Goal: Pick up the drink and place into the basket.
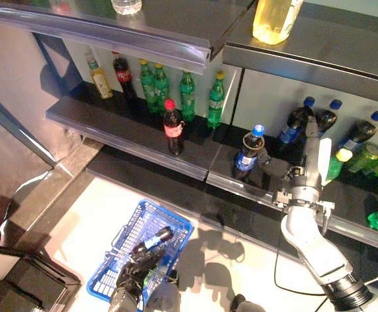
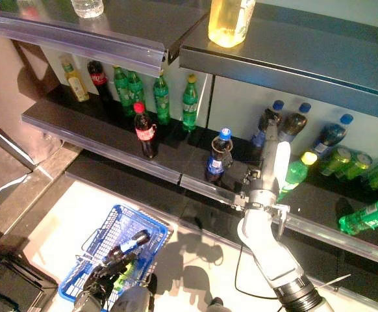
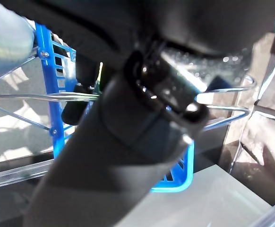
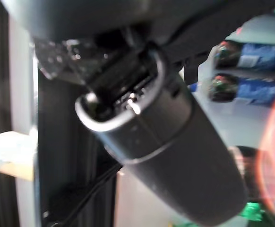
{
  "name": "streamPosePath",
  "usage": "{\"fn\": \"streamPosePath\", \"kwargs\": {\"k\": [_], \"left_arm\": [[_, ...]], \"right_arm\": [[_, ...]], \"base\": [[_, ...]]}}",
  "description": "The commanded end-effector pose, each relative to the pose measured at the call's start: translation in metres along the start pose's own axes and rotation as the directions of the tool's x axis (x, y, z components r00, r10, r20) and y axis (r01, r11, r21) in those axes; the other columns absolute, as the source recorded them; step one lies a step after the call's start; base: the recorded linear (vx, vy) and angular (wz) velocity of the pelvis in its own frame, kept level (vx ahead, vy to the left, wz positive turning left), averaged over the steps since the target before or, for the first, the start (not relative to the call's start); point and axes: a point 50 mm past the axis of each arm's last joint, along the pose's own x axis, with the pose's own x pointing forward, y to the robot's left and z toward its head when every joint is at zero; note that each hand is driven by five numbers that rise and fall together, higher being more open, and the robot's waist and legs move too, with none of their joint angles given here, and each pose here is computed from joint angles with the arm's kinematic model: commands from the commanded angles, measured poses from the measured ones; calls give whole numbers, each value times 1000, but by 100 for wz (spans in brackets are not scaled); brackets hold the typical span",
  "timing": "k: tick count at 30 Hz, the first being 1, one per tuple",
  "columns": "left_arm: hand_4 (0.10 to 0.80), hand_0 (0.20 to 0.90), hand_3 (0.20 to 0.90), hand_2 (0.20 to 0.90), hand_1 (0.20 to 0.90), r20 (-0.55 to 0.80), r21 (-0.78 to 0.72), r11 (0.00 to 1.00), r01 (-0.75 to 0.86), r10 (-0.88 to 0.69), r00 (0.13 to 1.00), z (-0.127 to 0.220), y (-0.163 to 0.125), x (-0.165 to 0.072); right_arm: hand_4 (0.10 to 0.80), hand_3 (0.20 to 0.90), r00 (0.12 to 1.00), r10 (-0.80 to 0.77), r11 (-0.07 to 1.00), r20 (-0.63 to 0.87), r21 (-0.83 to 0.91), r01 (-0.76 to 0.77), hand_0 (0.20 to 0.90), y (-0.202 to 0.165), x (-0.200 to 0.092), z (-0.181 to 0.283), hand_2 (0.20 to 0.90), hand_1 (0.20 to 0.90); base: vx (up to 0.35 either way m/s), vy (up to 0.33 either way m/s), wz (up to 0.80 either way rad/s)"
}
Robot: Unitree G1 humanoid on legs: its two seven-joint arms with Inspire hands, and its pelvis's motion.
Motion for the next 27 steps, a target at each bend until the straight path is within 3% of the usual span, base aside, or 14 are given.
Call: {"fn": "streamPosePath", "kwargs": {"k": [1,17,27], "left_arm": [[100,300,200,300,300,-82,159,983,-87,101,991,-37,61,-38],[100,300,200,300,300,14,126,991,50,-52,999,-9,28,-21],[100,300,200,300,300,62,152,985,82,-92,994,11,19,-15]], "right_arm": [[800,900,972,-64,993,224,111,39,900,-13,16,46,900,900],[800,900,975,-133,974,178,204,96,900,-1,39,58,900,900],[800,900,942,-289,917,173,332,220,900,1,62,82,900,900]], "base": [[-13,32,2],[-58,48,-2],[-34,-34,0]]}}
